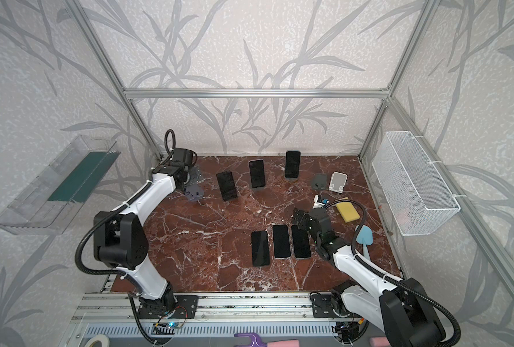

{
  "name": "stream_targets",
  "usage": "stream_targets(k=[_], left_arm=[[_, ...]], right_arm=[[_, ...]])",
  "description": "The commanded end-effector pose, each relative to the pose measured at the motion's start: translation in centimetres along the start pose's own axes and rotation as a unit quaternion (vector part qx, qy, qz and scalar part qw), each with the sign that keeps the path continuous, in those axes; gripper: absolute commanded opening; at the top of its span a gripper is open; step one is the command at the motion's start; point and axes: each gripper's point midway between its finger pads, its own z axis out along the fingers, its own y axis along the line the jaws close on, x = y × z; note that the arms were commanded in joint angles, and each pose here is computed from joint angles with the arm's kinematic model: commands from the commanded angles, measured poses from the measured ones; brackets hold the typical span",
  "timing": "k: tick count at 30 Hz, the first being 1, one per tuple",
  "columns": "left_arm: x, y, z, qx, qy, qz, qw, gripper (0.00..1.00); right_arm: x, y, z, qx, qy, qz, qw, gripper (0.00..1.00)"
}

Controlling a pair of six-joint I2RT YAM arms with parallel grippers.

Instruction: Remove the phone from the phone stand

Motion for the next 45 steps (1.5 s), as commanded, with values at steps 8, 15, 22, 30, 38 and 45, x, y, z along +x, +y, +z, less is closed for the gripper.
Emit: stream_targets(k=[8,15,22,30,38,45], left_arm=[[-0.8,0.0,-8.9,0.144,-0.076,-0.065,0.984,0.99],[-1.2,1.3,-12.3,0.188,-0.140,-0.111,0.966,0.99],[-1.4,1.9,-14.2,0.196,-0.147,-0.123,0.962,0.99],[-1.7,1.9,-14.5,0.195,-0.131,-0.149,0.961,0.99],[-1.5,1.2,-14.2,0.152,-0.153,-0.111,0.970,0.99],[-0.7,-2.9,-14.8,0.112,-0.148,-0.028,0.982,0.99]], right_arm=[[0.1,-0.2,0.9,0.008,-0.002,0.009,1.000,0.99],[0.6,0.3,2.1,0.004,0.016,0.013,1.000,0.99],[0.1,1.3,1.2,-0.033,-0.003,0.009,0.999,0.99],[-0.2,1.0,0.5,-0.038,-0.020,0.042,0.998,0.98],[-1.1,0.0,-0.8,-0.017,-0.047,0.037,0.998,0.97],[-0.6,0.5,-0.3,-0.025,-0.032,0.039,0.998,0.97]])
